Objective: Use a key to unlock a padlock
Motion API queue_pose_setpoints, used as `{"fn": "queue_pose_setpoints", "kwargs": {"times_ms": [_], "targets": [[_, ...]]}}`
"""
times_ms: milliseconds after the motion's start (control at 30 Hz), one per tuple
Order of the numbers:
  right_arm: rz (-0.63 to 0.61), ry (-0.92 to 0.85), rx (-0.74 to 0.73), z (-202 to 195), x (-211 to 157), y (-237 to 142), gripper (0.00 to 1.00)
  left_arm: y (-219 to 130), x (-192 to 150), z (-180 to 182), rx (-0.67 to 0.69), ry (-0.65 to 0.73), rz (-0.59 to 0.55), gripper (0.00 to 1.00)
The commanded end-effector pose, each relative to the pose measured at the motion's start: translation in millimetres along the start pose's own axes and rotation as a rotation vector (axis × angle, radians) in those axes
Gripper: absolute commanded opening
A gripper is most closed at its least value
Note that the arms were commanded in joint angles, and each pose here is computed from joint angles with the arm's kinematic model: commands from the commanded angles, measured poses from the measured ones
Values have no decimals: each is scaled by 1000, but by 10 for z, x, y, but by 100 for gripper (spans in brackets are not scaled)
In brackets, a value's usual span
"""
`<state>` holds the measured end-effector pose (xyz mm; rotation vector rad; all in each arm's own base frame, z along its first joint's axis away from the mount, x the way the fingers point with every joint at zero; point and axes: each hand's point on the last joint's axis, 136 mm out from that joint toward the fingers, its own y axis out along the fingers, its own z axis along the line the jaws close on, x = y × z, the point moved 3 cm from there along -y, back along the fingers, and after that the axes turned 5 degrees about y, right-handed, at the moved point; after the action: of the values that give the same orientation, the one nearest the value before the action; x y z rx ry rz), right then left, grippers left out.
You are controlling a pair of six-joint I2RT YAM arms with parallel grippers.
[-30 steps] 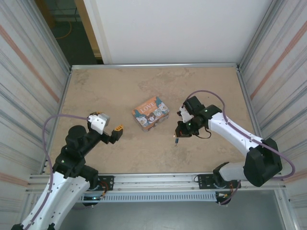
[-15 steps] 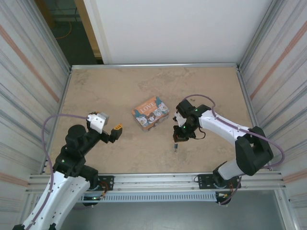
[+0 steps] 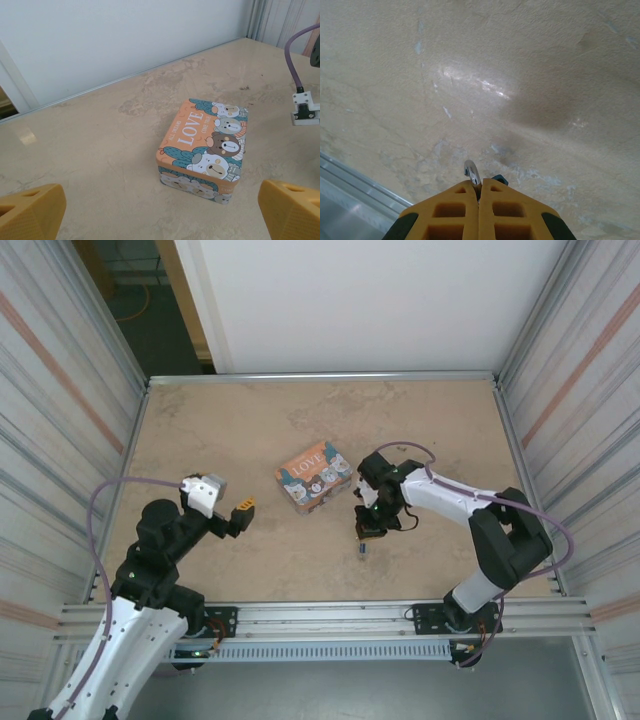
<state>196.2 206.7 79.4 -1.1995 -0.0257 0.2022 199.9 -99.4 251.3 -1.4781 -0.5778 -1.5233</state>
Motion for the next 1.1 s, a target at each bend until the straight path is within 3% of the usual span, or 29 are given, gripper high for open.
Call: {"fn": "queue_pose_setpoints", "kwargs": {"times_ms": [0, 933, 1067], "targets": [[-14, -35, -13, 50, 93, 13, 0, 22, 5, 2, -7, -12, -13, 99], [27, -17, -68, -37, 186, 372, 0, 39, -19, 3, -11, -17, 2, 99], [23, -17, -76, -50, 188, 373, 3, 40, -23, 4, -11, -18, 4, 99]]}}
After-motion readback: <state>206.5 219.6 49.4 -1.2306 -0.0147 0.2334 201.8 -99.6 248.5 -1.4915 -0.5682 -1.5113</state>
